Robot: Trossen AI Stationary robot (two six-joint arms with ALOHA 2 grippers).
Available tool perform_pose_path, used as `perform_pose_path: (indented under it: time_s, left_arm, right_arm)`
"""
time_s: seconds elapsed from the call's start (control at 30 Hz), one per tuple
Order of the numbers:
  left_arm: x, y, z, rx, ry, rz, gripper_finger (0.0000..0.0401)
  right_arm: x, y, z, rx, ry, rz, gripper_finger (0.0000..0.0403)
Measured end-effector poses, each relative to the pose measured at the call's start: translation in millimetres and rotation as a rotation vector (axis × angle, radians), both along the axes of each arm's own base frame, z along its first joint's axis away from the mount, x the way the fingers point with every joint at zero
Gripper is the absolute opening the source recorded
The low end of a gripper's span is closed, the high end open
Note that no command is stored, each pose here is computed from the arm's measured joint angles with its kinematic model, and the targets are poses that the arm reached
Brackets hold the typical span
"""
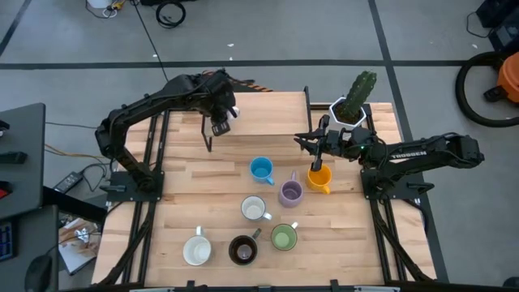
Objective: Place coffee mugs
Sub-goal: Put the left purple mug on the shelf
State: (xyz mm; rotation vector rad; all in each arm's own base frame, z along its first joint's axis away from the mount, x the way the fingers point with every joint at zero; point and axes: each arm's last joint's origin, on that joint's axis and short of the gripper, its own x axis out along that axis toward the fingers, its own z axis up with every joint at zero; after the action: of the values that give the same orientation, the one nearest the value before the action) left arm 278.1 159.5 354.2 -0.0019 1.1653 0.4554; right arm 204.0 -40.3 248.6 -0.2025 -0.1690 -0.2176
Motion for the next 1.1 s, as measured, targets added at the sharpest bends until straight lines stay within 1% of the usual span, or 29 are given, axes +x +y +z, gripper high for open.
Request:
perform_pose_path:
  time_s: [0.1, 0.37, 0.47, 0.6, 0.73, 0.83, 0.93, 1.1]
  left_arm:
    - [3.4, 1.1, 9.5, 0.065, -0.039, -0.002, 0.015]
    - [16.1, 1.9, 22.9, 0.129, -0.202, 0.013, 0.015]
    - [20.2, -2.7, 24.2, 0.144, -0.214, -0.019, 0.015]
    - [15.4, -12.7, 27.6, 0.16, -0.165, -0.1, 0.015]
    - [-2.4, -19.9, 37.2, 0.181, -0.105, -0.17, 0.0148]
    - [-16.1, -24.6, 39.3, 0.188, -0.005, -0.278, 0.0143]
    - [-23.4, -27.7, 37.8, 0.189, 0.087, -0.375, 0.0142]
    - [-33.6, -25.1, 33.8, 0.193, 0.228, -0.475, 0.0142]
  right_arm:
    - [0.0, 0.0, 0.0, 0.0, 0.0, 0.0, 0.0066]
    - [0.0, 0.0, 0.0, 0.0, 0.0, 0.0, 0.0066]
    - [0.0, 0.0, -0.1, 0.0, 0.001, 0.0, 0.0066]
    - [0.2, 0.0, -0.8, 0.004, 0.007, 0.0, 0.0066]
    - [0.2, -0.1, -1.3, 0.009, 0.012, 0.001, 0.0066]
    - [0.3, -0.1, -1.7, 0.012, 0.016, 0.001, 0.0066]
    - [0.3, -0.1, -1.7, 0.014, 0.016, 0.002, 0.0066]
    - [0.3, -0.1, -1.7, 0.021, 0.014, 0.003, 0.0066]
